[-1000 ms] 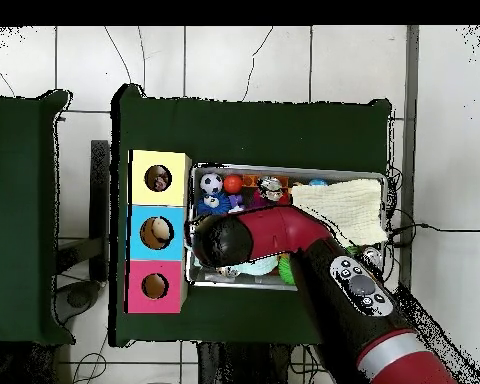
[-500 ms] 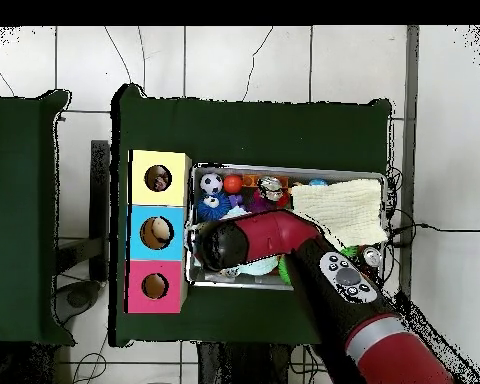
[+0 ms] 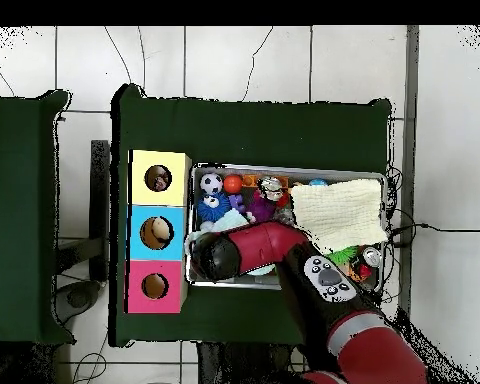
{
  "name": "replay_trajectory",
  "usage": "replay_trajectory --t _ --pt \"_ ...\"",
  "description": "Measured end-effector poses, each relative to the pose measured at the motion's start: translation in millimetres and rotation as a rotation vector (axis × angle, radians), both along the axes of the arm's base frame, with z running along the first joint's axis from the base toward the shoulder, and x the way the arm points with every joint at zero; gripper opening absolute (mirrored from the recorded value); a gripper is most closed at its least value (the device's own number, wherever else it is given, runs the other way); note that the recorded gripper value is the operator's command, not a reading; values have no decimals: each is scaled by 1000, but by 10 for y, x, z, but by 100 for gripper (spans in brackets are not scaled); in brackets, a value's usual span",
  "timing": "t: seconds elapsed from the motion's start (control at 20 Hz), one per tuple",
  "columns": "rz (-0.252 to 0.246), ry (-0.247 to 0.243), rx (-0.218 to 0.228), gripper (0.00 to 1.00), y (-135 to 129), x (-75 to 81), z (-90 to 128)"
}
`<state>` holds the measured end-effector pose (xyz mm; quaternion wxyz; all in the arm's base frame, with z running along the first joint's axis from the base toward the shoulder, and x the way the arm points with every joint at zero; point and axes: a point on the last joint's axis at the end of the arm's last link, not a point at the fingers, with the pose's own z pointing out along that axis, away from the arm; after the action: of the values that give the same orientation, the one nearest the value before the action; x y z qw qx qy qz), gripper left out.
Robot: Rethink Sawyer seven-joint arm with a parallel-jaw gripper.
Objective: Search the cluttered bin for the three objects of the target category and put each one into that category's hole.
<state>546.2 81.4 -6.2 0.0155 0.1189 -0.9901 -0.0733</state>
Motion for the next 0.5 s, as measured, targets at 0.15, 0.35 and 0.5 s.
replay_trajectory --t 0.15,0.35,0.5 --pt "-3 -5 -2 100 -12 -14 -29" --pt "-9 -6 -8 0 -50 -22 -39" --pt "-14 -2 -16 0 -99 -38 -49"
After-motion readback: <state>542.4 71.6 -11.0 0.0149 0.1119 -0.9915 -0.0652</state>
